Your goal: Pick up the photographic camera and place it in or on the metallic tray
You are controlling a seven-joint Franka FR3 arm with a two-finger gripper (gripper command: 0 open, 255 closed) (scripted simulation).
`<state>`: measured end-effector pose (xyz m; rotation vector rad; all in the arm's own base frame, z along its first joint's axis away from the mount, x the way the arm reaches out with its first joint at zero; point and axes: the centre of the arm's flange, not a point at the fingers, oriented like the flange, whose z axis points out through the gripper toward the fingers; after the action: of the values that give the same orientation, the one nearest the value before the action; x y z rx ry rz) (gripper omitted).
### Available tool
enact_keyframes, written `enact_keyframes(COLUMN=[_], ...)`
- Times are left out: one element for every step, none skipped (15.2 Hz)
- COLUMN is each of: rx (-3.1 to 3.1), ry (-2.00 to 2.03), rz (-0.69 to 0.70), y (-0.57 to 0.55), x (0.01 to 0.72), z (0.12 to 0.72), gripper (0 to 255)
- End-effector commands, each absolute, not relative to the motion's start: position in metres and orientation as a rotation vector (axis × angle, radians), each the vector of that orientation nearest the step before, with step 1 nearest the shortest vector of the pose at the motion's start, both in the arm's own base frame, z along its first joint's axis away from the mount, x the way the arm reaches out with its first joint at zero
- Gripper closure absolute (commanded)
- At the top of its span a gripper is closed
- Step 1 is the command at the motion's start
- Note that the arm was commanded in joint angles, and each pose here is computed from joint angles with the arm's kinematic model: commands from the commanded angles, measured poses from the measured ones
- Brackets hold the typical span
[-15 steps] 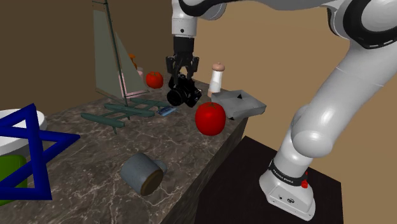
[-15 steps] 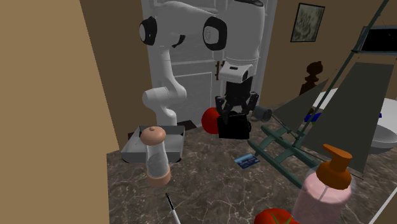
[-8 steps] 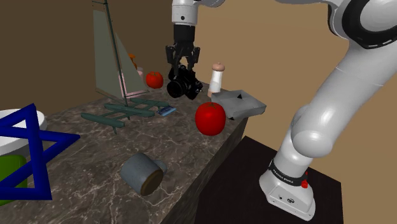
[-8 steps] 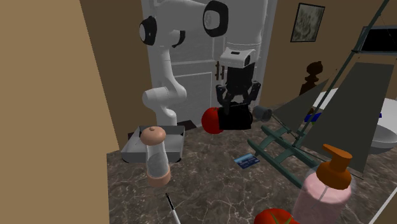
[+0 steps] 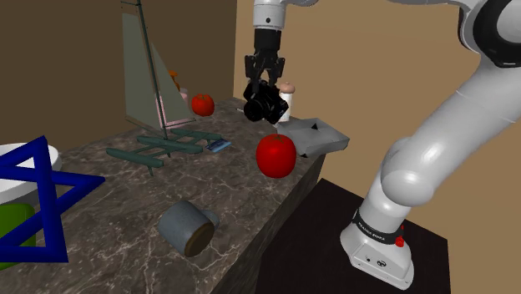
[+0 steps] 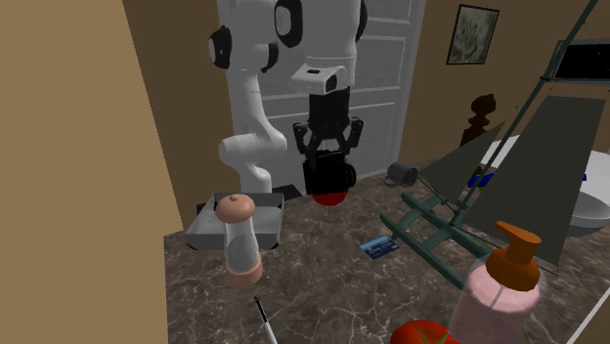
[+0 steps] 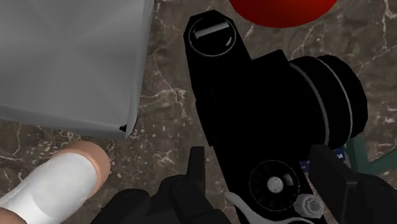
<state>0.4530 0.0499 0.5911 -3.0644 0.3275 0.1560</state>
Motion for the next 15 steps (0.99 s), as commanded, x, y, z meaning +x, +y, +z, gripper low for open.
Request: enact_keyframes(rx=[-3.064, -3.064, -3.064, -3.064, -3.064, -3.064, -3.064, -3.064, -3.064, -3.064, -3.064, -3.064, -3.064, -3.064, -3.064], ry=[0.326, 0.326, 0.326, 0.326, 0.326, 0.326, 0.326, 0.326, 0.326, 0.326, 0.326, 0.326, 0.326, 0.326, 0.326], rz=[0.155, 0.155, 0.155, 0.155, 0.155, 0.155, 0.155, 0.155, 0.155, 0.155, 0.155, 0.155, 0.155, 0.155, 0.155], y=[0.026, 0.014, 0.003, -0.009, -0.021, -0.033, -0.045, -0.056, -0.068, -0.080, -0.092, -0.103, -0.115, -0.127, -0.139], x=[0.439, 0.433, 0.427, 0.422, 0.416, 0.410, 0.404, 0.398, 0.392, 0.386, 0.380, 0.375, 0.369, 0.363, 0.357], z=[0.594, 0.595, 0.596, 0.597, 0.599, 0.600, 0.601, 0.602, 0.603, 0.605, 0.606, 0.607, 0.608, 0.610, 0.611], gripper=[255, 255, 255, 255, 255, 255, 255, 255, 255, 255, 255, 255, 255, 255, 255])
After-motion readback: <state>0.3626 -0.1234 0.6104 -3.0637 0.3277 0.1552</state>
